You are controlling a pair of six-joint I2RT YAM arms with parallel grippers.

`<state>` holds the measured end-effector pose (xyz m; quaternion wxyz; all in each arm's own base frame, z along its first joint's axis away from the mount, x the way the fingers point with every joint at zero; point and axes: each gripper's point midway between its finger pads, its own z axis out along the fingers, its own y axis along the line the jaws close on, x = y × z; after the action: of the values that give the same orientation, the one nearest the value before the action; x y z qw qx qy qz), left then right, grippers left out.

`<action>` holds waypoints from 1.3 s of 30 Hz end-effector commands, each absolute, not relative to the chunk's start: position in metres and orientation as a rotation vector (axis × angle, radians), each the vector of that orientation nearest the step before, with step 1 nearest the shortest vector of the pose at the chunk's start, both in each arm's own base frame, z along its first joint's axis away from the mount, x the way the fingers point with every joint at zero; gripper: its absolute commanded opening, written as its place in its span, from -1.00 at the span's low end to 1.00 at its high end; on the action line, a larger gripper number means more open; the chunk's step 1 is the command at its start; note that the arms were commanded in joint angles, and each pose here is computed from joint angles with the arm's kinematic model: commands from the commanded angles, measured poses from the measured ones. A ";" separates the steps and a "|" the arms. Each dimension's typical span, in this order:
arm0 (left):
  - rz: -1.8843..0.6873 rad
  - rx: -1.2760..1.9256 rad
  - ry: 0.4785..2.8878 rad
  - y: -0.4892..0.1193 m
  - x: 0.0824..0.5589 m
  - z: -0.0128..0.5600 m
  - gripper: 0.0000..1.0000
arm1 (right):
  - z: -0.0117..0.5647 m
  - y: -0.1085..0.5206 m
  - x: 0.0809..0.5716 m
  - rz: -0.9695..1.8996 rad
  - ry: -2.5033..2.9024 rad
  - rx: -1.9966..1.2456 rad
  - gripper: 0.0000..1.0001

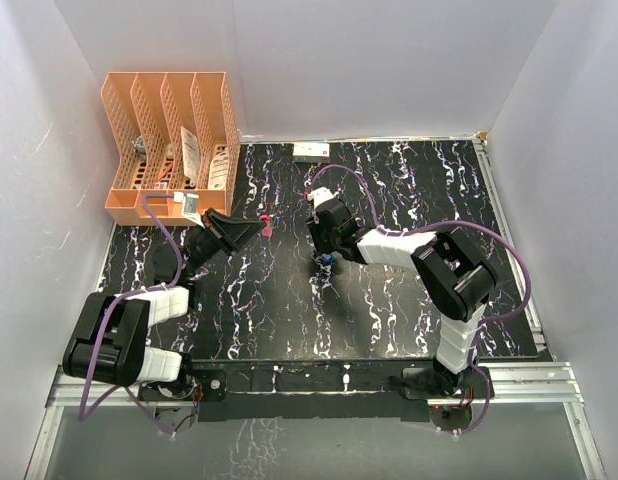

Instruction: Put the keys on the keyring

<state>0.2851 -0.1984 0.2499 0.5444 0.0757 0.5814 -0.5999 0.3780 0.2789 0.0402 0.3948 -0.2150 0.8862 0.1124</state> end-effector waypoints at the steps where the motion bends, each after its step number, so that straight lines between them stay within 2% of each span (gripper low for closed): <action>1: -1.383 0.313 1.169 -0.195 0.272 0.291 -1.00 | 0.052 0.286 0.391 0.306 2.200 -0.519 -0.44; 10: -1.384 0.309 1.173 -0.195 0.273 0.290 -1.00 | 0.048 0.285 0.390 0.306 2.210 -0.521 -0.56; 20: -1.384 0.309 1.175 -0.194 0.274 0.289 -1.00 | 0.043 0.284 0.387 0.316 2.224 -0.523 -0.60; 25: -1.383 0.310 1.175 -0.194 0.274 0.289 -1.00 | 0.043 0.284 0.387 0.317 2.223 -0.521 -0.77; 28: -1.385 0.311 1.177 -0.194 0.274 0.289 -1.00 | 0.043 0.284 0.387 0.319 2.223 -0.519 -0.81; 30: -1.384 0.310 1.178 -0.194 0.274 0.289 -1.00 | 0.045 0.284 0.388 0.321 2.219 -0.516 -0.93; 32: -1.383 0.311 1.177 -0.194 0.274 0.289 -1.00 | 0.049 0.284 0.387 0.326 2.210 -0.516 -1.00; 39: -1.387 0.312 1.170 -0.193 0.275 0.293 -1.00 | 0.105 0.281 0.378 0.383 2.087 -0.540 -1.00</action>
<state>0.2871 -0.1963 0.2457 0.5400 0.0729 0.5863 -0.5995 0.3705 0.2760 0.0389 0.3876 -0.2167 0.8875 0.1235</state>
